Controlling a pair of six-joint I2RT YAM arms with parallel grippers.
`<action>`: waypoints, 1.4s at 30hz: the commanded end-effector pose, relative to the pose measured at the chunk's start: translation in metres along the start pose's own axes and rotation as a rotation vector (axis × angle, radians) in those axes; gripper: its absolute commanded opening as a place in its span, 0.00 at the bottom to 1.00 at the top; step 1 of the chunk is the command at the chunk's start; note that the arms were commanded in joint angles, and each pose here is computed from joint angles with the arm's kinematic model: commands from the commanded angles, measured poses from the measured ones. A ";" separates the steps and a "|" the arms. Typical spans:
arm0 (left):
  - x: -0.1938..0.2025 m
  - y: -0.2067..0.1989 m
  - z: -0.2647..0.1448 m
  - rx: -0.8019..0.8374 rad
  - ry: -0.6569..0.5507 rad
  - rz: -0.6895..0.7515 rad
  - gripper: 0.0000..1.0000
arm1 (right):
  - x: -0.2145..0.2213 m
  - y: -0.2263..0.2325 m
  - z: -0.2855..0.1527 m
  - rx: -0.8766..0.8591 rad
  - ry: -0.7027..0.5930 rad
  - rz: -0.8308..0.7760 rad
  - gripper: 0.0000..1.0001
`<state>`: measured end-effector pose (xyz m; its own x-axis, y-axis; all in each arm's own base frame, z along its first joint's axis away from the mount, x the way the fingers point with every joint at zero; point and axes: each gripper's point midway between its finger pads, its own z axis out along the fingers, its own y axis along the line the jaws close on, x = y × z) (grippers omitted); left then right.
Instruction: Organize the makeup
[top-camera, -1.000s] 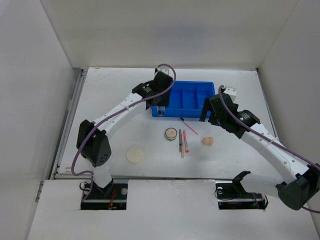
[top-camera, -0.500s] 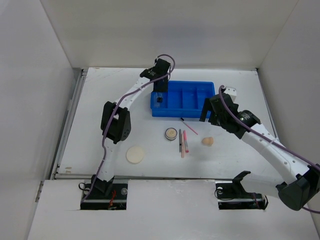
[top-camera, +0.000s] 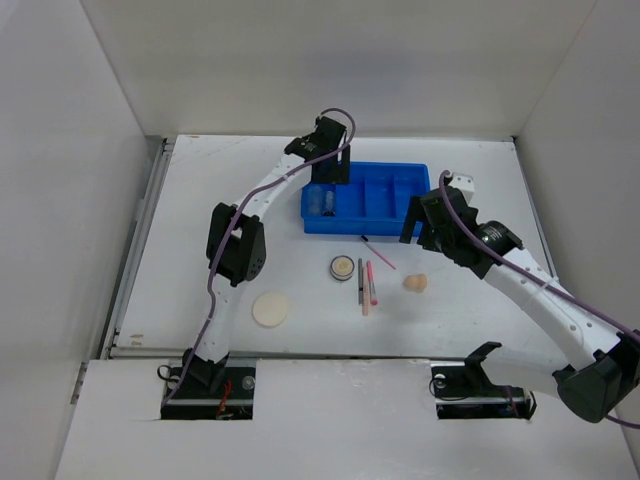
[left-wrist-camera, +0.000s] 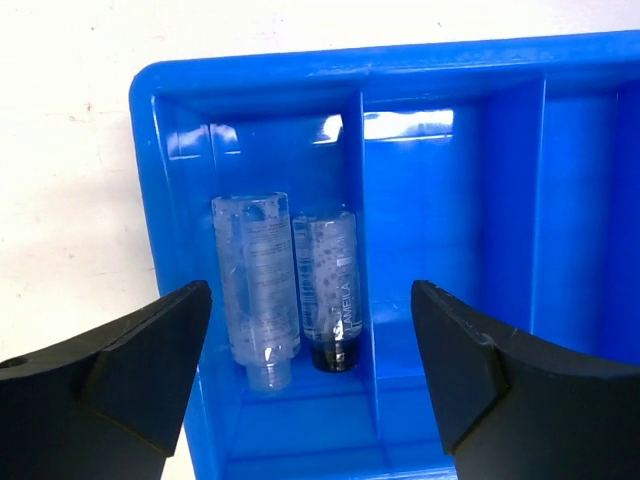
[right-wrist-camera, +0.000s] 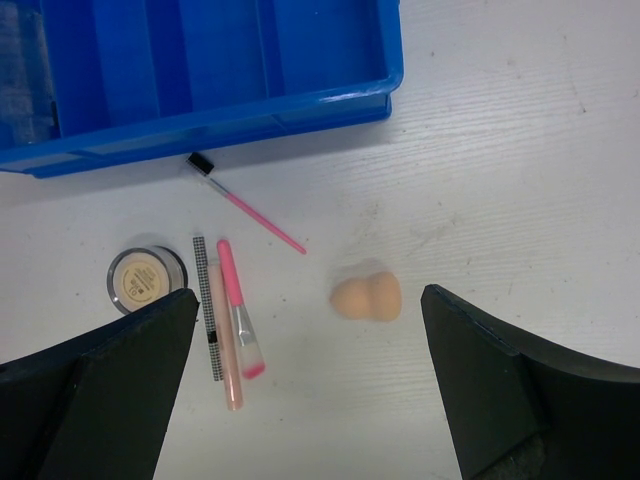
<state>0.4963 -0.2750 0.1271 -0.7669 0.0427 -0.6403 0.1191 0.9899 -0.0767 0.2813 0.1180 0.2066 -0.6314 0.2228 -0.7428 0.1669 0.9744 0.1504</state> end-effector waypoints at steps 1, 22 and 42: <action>-0.036 0.001 -0.048 0.016 -0.101 -0.018 0.79 | -0.006 0.001 -0.007 -0.012 -0.023 0.017 1.00; 0.259 0.072 -0.159 -0.106 0.144 -0.116 0.54 | 0.004 0.018 0.010 -0.072 -0.004 0.025 1.00; 0.321 0.086 -0.115 -0.312 0.255 -0.021 0.39 | 0.003 0.026 0.010 -0.089 0.003 0.010 1.00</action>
<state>0.1933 -0.1698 0.0173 -0.8945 0.0218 -0.4466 -0.0391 0.9912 0.1268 0.2855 0.1360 0.1873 -0.6614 0.2264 -0.7150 0.1311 0.9736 0.1869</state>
